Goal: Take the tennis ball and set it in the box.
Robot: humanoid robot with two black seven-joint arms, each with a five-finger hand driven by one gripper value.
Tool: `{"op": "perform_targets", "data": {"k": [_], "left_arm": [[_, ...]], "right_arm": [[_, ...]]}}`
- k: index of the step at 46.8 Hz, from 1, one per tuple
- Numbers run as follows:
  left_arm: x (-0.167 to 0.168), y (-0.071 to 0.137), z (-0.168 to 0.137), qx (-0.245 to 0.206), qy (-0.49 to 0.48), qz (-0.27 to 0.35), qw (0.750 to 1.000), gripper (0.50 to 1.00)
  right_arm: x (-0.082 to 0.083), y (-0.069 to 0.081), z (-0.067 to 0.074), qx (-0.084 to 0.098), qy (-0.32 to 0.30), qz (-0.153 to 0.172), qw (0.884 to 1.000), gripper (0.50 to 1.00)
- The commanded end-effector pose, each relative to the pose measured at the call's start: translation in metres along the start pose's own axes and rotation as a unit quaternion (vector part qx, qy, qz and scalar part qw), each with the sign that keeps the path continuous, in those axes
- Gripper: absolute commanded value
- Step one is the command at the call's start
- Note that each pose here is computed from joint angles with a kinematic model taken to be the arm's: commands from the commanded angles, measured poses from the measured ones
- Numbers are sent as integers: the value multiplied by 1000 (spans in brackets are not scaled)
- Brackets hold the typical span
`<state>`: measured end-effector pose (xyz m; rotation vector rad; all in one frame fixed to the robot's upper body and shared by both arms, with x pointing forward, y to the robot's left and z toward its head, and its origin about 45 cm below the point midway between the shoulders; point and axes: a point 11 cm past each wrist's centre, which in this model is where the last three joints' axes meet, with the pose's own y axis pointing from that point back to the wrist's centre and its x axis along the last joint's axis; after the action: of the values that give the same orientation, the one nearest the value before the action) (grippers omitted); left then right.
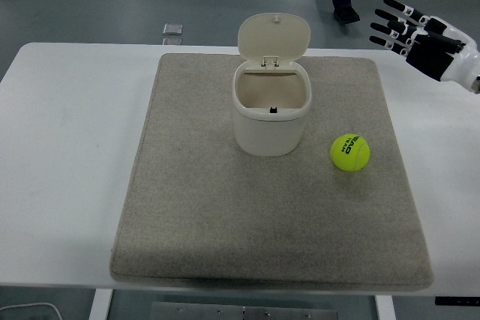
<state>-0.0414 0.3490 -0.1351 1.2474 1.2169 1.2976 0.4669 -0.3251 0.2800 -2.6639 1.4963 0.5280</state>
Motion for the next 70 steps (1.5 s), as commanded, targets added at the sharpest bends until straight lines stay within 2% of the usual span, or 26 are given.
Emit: {"op": "perform_targets", "data": {"k": [1,12,15,19,26,34,41,48,56,70], "left_arm": [[0,0,0,0,0,0,1000,992],[0,0,0,0,0,0,1000,992],[0,0,0,0,1,0,1000,992],[0,0,0,0,1,0,1000,992],[0,0,0,0,0,0,1000,992],[0,0,0,0,1,-1,1000,992],[0,0,0,0,0,-1,1000,992],[0,0,0,0,0,-1,1000,992],[0,0,0,0,0,-1,1000,992],[0,0,0,0,0,0,1000,992]], "right_arm": [[2,3,0,-16,33,-2,999,913],[5,12,-5,-44,95,-19,994,913],[9,16,-7,-53,115,-13,992,913],[9,15,-12,-59,139,-13,988,913],[10,18,-16,-59,188,-15,980,913],[10,21,-18,-61,250,-21,966,913],[-1,23,-23,-60,305,-47,949,913],[-19,27,-25,-54,358,-86,928,913],[-36,33,-15,-61,394,-124,909,913],[-60,38,16,-92,447,-180,871,911]]}}
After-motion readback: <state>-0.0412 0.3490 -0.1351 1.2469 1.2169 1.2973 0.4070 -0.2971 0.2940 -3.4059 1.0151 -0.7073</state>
